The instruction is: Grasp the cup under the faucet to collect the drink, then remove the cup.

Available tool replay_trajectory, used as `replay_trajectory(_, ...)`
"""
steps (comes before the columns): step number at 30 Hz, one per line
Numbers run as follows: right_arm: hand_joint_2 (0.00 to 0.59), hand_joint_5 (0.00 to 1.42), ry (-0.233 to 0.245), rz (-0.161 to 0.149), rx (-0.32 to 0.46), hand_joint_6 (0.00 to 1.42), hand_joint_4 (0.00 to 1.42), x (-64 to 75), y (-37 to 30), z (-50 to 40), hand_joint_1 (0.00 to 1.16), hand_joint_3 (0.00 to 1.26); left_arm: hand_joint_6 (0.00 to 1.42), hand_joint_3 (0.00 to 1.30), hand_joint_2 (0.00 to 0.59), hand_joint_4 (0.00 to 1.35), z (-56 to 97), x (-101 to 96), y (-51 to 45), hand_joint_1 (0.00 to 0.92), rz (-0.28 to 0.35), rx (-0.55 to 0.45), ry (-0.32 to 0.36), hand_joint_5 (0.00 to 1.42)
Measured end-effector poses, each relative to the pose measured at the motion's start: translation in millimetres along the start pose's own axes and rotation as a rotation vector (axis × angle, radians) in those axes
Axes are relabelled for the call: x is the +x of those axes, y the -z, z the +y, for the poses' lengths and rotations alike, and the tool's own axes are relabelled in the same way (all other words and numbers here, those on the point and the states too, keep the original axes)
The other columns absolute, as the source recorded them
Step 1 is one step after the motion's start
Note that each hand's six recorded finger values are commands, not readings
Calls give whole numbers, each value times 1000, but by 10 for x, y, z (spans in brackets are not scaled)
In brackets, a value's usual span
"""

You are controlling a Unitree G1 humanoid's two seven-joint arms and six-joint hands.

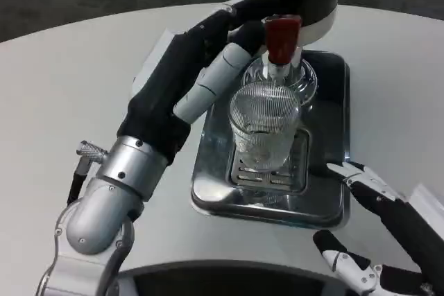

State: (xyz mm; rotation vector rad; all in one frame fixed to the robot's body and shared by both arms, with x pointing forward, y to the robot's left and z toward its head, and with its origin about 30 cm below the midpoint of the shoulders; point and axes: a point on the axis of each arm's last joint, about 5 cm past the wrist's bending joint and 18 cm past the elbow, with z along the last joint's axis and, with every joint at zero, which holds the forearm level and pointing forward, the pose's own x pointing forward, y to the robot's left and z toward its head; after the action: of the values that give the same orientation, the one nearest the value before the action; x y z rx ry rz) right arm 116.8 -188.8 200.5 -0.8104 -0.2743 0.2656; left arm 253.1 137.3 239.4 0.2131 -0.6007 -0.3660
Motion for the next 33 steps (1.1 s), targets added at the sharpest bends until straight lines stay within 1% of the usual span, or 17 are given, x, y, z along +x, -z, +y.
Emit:
replay_trajectory(3,461,3,0,1,1,0,74,-2,1,1,615,165,285,300,76,204,7,29,-43,115,-19,5,2,293)
replay_trajectory(6,464,3,-1,3,1,0,74,-5,2,3,613,165,281,300,77,206,10,34,-53,111,-23,4,4,293)
replay_trajectory(13,470,4,-1,4,4,0,74,-10,2,5,608,165,267,300,74,220,86,139,-103,100,-57,-20,50,293)
replay_trajectory(19,471,8,-2,9,5,0,74,-16,5,8,604,165,264,300,75,238,120,166,-78,97,-56,-91,84,293)
replay_trajectory(25,472,13,-1,8,5,0,74,-16,5,9,602,165,278,300,69,254,170,215,-97,97,-63,-133,102,303)
replay_trajectory(28,472,14,0,7,5,0,74,-14,4,8,601,165,280,300,69,257,179,219,-62,97,-49,-170,121,303)
replay_trajectory(31,472,14,1,7,5,0,74,-15,4,9,600,165,281,300,69,261,188,233,-31,97,-36,-180,143,304)
replay_trajectory(33,472,14,0,8,6,0,74,-15,4,10,600,165,281,300,69,264,203,257,-29,97,-35,-180,161,304)
